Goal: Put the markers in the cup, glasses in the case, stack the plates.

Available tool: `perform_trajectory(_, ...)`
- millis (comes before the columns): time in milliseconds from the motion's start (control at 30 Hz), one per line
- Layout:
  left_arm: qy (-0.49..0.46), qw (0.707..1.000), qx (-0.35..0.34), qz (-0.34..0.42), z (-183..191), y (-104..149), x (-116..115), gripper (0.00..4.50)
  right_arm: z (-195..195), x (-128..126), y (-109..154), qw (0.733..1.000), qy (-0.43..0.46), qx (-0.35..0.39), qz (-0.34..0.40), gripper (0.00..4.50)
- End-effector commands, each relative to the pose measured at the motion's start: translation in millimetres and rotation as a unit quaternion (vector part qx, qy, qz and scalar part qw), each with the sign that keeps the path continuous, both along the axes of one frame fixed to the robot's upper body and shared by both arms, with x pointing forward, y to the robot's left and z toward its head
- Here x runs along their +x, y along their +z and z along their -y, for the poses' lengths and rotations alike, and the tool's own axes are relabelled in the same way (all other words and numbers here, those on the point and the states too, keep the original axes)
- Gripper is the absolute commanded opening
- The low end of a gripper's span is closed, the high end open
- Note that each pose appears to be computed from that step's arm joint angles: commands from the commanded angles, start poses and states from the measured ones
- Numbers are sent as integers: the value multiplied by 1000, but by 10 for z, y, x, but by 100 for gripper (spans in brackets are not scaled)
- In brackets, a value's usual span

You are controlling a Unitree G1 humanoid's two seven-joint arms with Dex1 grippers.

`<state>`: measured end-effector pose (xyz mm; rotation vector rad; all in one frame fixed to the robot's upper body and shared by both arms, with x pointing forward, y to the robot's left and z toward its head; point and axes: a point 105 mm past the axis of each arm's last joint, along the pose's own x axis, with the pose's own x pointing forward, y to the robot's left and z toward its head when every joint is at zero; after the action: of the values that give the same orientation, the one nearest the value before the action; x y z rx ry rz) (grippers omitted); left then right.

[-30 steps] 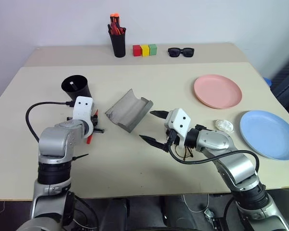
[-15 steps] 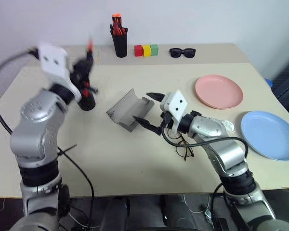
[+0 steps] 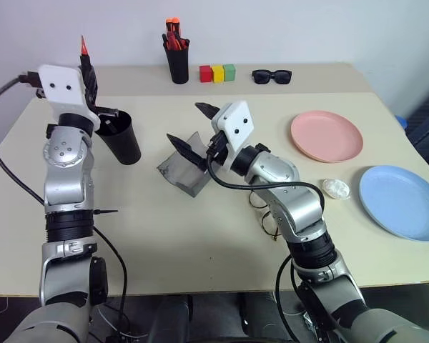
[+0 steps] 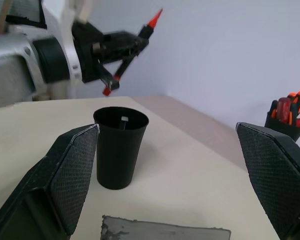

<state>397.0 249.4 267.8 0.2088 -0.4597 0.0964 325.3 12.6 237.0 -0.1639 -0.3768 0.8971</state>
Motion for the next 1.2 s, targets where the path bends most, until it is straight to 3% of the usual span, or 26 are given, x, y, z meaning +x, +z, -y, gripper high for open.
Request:
perform_trajectory(33,-10,999,-10,29,46,62,-12,6,-15,-90,67,1000,12,10,20,450)
perform_trajectory(233,-6,1000,-21,9,45,-154,40,6,1,-102,45,1000,12,8,19,450)
perform_trajectory(500,6,1000,-19,3,45,-213,27,384,-6,-118,31,1000,14,8,16,450)
perform_trajectory(667,-16,999,-29,27,133,-80,-48,384,6,-123,29,1000,14,5,16,450)
perform_trajectory(767,-110,993,-20,28,427,63,-116,384,100,-117,13,1000,5,-7,18,450)
perform_trajectory(833,-197,980,-8,-1,683,61,-176,441,216,-103,-19,999,-7,-25,20,450)
perform_trajectory(967,-343,926,16,-159,1156,-284,-300,448,556,-128,-169,995,-27,-98,20,450)
perform_trajectory(1200,-397,843,11,-362,1454,-956,-377,448,978,-291,-328,984,-39,-173,-5,450)
